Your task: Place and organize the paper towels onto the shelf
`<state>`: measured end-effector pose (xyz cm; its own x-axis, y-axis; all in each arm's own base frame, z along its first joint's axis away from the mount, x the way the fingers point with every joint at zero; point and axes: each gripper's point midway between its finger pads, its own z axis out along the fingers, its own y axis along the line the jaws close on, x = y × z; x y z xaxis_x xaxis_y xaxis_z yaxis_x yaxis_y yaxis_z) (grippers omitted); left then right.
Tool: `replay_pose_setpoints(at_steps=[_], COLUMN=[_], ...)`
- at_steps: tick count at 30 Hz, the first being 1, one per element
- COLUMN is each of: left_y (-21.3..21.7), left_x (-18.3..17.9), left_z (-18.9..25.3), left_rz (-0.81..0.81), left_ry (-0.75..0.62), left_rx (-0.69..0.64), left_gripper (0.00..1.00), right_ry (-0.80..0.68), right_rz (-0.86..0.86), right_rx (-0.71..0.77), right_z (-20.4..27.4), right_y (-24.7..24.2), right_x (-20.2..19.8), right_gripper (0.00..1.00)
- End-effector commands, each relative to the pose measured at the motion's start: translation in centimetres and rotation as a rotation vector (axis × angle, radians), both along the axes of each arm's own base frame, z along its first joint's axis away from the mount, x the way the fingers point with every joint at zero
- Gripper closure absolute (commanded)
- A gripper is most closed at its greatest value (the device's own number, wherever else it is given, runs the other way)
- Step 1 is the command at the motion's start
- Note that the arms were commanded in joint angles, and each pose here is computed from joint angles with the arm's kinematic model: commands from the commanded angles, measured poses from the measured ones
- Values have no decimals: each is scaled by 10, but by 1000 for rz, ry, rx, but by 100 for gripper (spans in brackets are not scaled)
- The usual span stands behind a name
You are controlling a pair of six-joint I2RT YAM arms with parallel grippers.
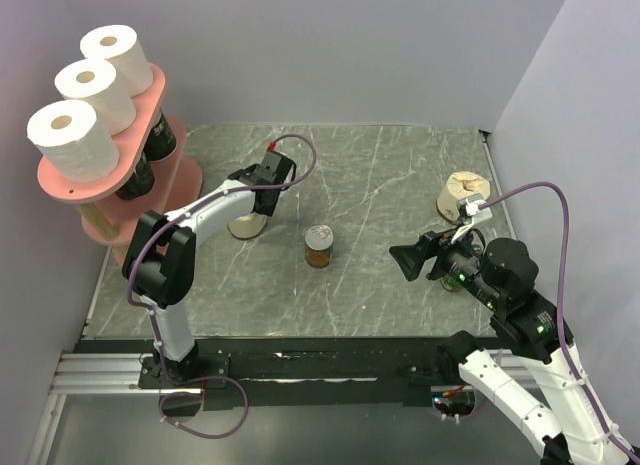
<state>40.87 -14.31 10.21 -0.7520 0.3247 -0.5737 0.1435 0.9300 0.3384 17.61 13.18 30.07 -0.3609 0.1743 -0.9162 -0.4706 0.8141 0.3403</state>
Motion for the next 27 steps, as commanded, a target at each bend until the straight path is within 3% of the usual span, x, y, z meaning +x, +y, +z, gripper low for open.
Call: replay_pose_setpoints(at_steps=[1, 14, 27], left_y=[25, 92, 128], left_x=[-4, 31, 59], left_z=[4, 59, 63], left_rz=[46, 163, 191], left_ry=[25, -92, -119], left_rx=[84, 262, 281], left_gripper=[61, 62, 61], right_ry=[-74, -77, -102], right_rz=[5, 4, -30], right_rx=[26, 22, 1], right_z=[28, 25, 27], right_y=[-4, -4, -11], right_x=[-7, -7, -3], right_gripper=[10, 10, 9])
